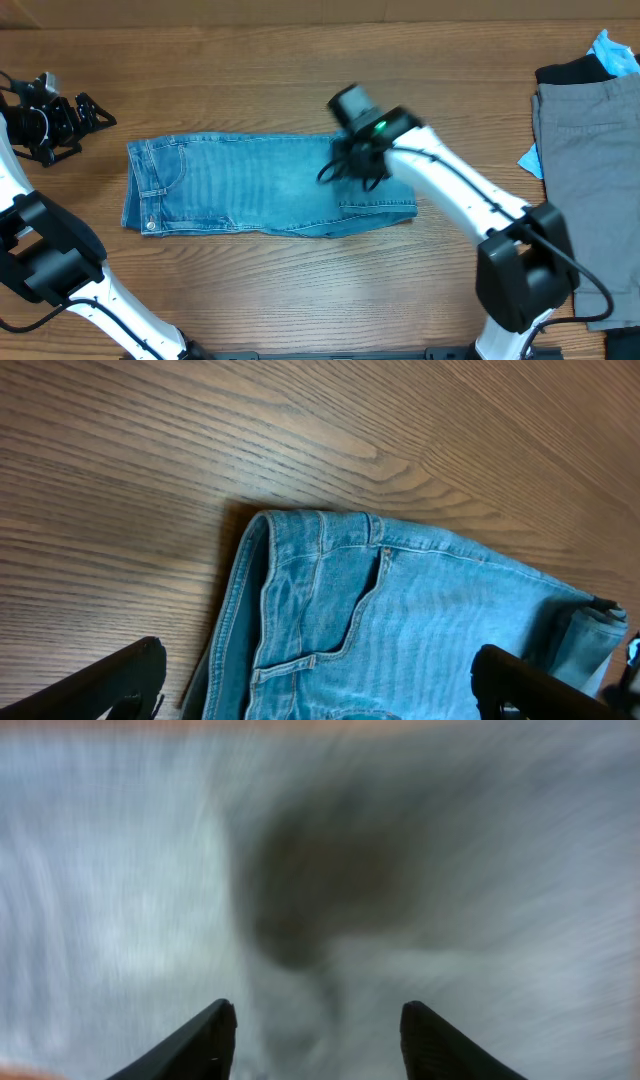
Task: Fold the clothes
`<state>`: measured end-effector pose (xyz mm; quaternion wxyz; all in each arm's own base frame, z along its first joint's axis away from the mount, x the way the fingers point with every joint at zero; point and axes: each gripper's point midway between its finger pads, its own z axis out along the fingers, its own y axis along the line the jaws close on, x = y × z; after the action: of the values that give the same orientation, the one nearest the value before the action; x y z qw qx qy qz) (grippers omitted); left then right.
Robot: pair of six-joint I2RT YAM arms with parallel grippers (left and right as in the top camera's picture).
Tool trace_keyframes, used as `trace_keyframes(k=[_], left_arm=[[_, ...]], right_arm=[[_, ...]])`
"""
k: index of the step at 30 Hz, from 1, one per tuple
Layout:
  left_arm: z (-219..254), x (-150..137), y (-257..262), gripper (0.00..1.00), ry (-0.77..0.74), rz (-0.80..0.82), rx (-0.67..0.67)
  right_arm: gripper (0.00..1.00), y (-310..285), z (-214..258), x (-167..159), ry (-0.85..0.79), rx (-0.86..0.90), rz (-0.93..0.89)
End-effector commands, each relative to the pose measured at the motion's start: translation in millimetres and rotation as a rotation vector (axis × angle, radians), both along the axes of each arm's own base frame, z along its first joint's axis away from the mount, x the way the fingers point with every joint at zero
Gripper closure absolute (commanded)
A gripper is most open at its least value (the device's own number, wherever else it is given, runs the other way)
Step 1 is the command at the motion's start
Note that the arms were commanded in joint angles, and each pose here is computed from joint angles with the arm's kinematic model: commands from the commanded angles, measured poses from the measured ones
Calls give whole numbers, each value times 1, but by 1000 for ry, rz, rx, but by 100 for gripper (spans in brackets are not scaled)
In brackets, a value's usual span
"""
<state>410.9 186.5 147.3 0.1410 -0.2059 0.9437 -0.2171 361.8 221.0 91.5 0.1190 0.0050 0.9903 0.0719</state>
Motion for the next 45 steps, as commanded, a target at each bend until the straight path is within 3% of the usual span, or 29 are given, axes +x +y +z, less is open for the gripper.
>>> trace_keyframes(k=[1,4,8,11,16,24,32,35,36,41,45], left_arm=[[0,5,-2,0,-2,-1,2],[0,5,-2,0,-3,-1,3],[1,5,-1,0,-5,-1,5],[0,5,-1,0,-5,-1,5],[0,5,-1,0,-5,-2,5],[0,5,-1,0,-6,-5,6],[0,4,-2,0,-2,-4,4],[0,4,-2,0,-2,-4,4],[0,5,-2,0,-3,-4,4],[1,6,-1,0,-8,-4,8],[1,7,0,0,-12,-4,9]], right_arm=[[57,-23,34,28,-82,54,-35],[82,-27,28,29,-12,150,-38],[91,-10,9,24,84,297,56],[93,6,-12,18,155,385,86],[92,45,-32,12,232,613,187],[96,34,-75,15,307,571,106],[96,10,10,41,129,505,106],[74,2,40,23,130,498,119],[72,-1,41,14,161,487,123],[74,1,19,-21,289,477,159],[77,16,-3,-42,349,586,182]])
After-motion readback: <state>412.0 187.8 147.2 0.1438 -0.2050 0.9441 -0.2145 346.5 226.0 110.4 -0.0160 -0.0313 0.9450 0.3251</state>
